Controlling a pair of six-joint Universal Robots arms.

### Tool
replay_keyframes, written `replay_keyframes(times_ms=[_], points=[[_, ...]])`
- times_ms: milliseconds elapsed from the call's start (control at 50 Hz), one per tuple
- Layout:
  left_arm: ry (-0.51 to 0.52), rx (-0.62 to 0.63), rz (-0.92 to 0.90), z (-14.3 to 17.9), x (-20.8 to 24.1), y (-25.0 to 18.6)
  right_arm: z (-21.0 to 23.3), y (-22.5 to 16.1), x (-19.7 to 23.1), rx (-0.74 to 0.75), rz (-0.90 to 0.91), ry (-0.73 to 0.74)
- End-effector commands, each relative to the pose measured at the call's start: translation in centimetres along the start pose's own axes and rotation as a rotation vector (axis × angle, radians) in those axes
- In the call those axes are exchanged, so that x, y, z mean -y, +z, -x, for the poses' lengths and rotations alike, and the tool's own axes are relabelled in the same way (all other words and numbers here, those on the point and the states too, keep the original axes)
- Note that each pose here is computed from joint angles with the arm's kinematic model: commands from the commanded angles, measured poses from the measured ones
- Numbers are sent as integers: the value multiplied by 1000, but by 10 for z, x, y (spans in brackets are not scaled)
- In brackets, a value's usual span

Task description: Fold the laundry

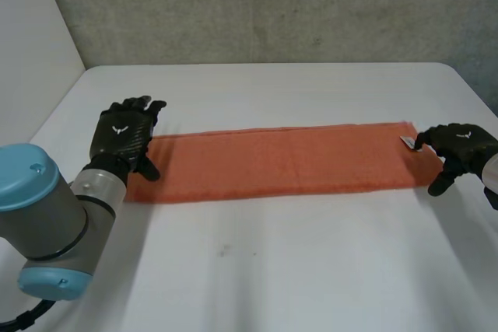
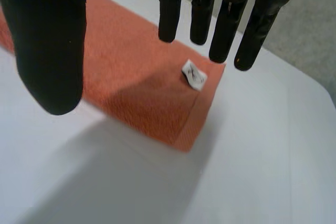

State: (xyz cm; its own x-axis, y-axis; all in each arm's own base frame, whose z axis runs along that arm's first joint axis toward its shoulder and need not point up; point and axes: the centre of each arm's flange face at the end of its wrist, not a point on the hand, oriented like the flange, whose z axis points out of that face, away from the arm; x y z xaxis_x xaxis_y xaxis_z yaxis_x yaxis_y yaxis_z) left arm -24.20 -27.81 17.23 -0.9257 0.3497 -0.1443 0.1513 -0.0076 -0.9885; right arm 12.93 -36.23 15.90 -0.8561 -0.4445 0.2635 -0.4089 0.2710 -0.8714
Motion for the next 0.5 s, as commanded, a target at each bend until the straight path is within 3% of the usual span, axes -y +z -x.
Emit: replay_keyframes(times_ms=[20,500], points=[[-6,10,9,4,-2,1,-6,12,-17,-12,20,-64],[-6,15,16,4,-4,0,-11,34,-31,-15,24,-76]])
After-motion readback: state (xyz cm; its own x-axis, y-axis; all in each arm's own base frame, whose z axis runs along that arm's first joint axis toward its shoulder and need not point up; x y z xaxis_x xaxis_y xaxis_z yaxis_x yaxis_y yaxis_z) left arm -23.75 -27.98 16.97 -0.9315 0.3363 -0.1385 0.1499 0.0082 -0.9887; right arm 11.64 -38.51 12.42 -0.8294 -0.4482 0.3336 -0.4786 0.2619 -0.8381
